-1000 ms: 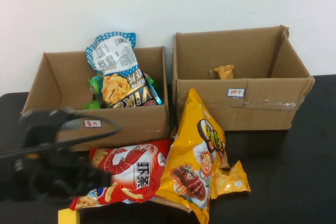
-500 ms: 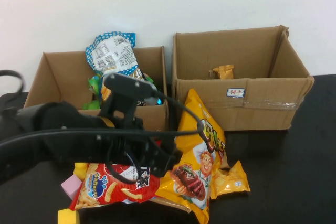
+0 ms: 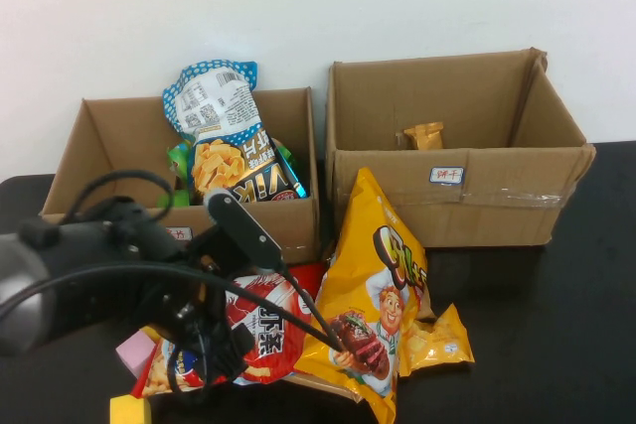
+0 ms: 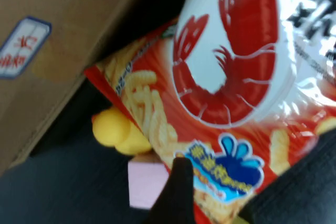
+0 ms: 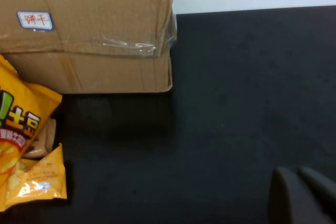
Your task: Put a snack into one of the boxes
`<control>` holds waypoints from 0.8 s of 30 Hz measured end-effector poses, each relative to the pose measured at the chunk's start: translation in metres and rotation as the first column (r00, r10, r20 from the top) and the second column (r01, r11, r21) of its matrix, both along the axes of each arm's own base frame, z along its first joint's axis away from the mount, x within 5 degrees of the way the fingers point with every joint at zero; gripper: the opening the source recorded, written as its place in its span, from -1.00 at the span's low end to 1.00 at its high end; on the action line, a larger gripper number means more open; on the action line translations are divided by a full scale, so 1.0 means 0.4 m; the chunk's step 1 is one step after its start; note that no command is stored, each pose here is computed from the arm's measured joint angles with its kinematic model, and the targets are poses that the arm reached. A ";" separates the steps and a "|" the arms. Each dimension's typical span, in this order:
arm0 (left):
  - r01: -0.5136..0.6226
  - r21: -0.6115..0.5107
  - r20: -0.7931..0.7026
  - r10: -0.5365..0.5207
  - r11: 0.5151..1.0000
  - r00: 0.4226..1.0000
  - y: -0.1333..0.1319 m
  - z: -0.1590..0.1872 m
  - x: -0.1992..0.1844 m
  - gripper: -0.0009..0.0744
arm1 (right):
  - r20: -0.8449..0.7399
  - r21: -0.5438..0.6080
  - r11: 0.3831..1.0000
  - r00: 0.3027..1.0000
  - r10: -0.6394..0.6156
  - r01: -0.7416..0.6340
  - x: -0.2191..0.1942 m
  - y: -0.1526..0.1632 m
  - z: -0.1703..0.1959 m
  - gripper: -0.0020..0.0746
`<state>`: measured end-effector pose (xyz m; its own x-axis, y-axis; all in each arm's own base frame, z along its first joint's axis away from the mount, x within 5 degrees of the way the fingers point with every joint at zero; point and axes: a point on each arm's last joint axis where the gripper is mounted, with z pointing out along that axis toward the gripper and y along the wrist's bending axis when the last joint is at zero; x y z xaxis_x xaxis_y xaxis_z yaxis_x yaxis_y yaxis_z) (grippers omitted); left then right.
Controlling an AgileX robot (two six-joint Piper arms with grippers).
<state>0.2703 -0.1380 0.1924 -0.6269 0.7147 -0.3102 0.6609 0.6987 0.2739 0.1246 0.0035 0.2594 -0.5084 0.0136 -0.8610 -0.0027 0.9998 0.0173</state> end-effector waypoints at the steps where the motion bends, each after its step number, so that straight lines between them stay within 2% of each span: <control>1: 0.002 0.003 0.002 -0.002 1.000 1.000 -0.002 -0.008 0.005 0.83 | 0.000 0.000 1.000 1.000 0.000 0.000 0.000 0.000 0.000 -0.95; 5: 0.047 0.025 -0.023 -0.047 0.999 0.999 -0.033 -0.042 0.000 0.83 | 0.004 0.000 1.000 1.000 0.000 0.000 0.000 0.000 0.001 -0.95; 12: 0.248 0.093 -0.015 -0.248 0.964 0.969 -0.104 -0.110 -0.006 0.83 | 0.008 0.001 1.000 1.000 0.001 -0.001 0.001 0.000 0.001 -0.95; 21: 0.215 0.167 0.002 -0.219 0.962 0.976 -0.123 -0.204 0.014 0.83 | 0.001 0.004 1.000 1.000 0.002 -0.002 -0.001 0.001 -0.014 -0.95; 24: 0.203 0.197 0.038 -0.214 0.959 0.976 -0.128 -0.216 0.019 0.76 | 0.010 0.005 1.000 1.000 0.004 -0.004 -0.001 0.001 -0.021 -0.95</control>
<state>0.2777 -0.1890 0.1060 -0.4427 0.8771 -0.1866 0.7654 0.4780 0.4310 0.1243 0.0039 0.2508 -0.4999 0.0158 -0.8660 -0.0065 0.9997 0.0220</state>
